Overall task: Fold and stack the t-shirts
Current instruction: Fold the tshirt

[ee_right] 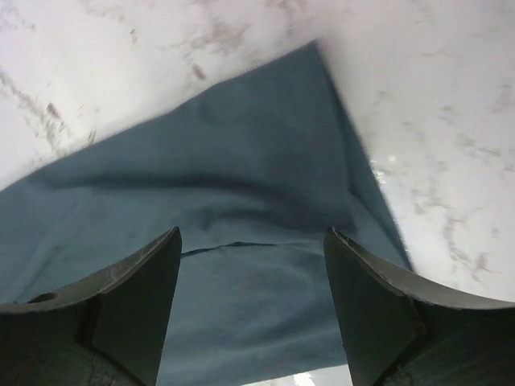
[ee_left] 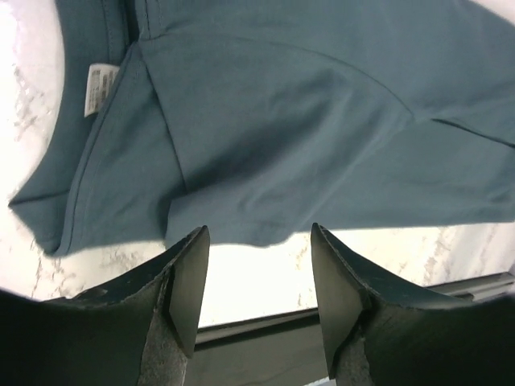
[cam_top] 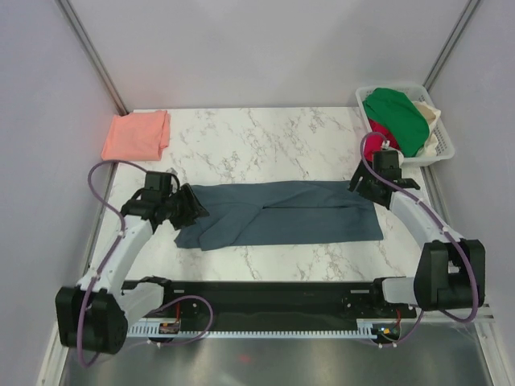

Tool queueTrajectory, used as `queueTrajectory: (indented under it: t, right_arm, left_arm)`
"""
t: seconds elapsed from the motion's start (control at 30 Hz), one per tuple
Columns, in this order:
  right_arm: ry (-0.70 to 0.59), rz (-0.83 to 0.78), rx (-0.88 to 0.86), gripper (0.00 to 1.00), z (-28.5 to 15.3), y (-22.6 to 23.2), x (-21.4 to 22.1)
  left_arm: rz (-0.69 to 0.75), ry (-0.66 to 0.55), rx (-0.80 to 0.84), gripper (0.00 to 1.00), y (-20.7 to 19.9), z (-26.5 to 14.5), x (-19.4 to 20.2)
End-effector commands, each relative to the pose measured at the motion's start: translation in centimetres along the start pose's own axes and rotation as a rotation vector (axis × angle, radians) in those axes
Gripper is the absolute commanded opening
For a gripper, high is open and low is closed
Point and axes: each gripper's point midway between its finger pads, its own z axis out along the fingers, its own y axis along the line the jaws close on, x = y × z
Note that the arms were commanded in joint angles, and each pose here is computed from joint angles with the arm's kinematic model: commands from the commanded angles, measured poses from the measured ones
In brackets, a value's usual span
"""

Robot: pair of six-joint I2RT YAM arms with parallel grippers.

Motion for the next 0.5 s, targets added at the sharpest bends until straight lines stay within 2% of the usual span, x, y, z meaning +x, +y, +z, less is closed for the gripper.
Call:
queueTrajectory:
  t: [0.0,0.07,0.1,0.23,0.3,0.4,0.43,0.47]
  right_arm:
    - [0.016,-0.036,-0.116,0.78,1.4,3.5,-0.4]
    - [0.05,-0.064,-0.111,0.77,3.3,4.0,0.2]
    - [0.061,-0.071,-0.117,0.77,3.9,4.2,0.5]
    - [0.174,-0.09,-0.071,0.74,7.5,3.2,4.2]
    - [0.196,-0.079,-0.06,0.73,8.0,2.7,5.5]
    - [0.251,-0.006,-0.033,0.71,7.7,1.4,9.3]
    - [0.309,0.014,-0.076,0.7,6.4,1.7,12.1]
    - [0.316,0.08,-0.089,0.69,5.6,2.5,13.0]
  left_arm:
    - [-0.031,-0.025,-0.034,0.6,0.0,3.7,-1.5]
    - [-0.024,-0.023,-0.021,0.59,-0.6,5.5,-2.2]
    - [-0.035,0.018,-0.051,0.6,0.0,7.2,-1.9]
    - [-0.048,0.055,-0.078,0.59,0.1,11.0,-2.8]
    - [-0.059,0.111,-0.12,0.58,1.1,13.2,-2.3]
    - [-0.015,0.104,-0.145,0.57,0.7,14.9,-4.5]
    - [0.005,0.09,-0.158,0.57,0.1,15.9,-6.6]
    - [0.022,0.1,-0.235,0.57,1.2,16.3,-7.0]
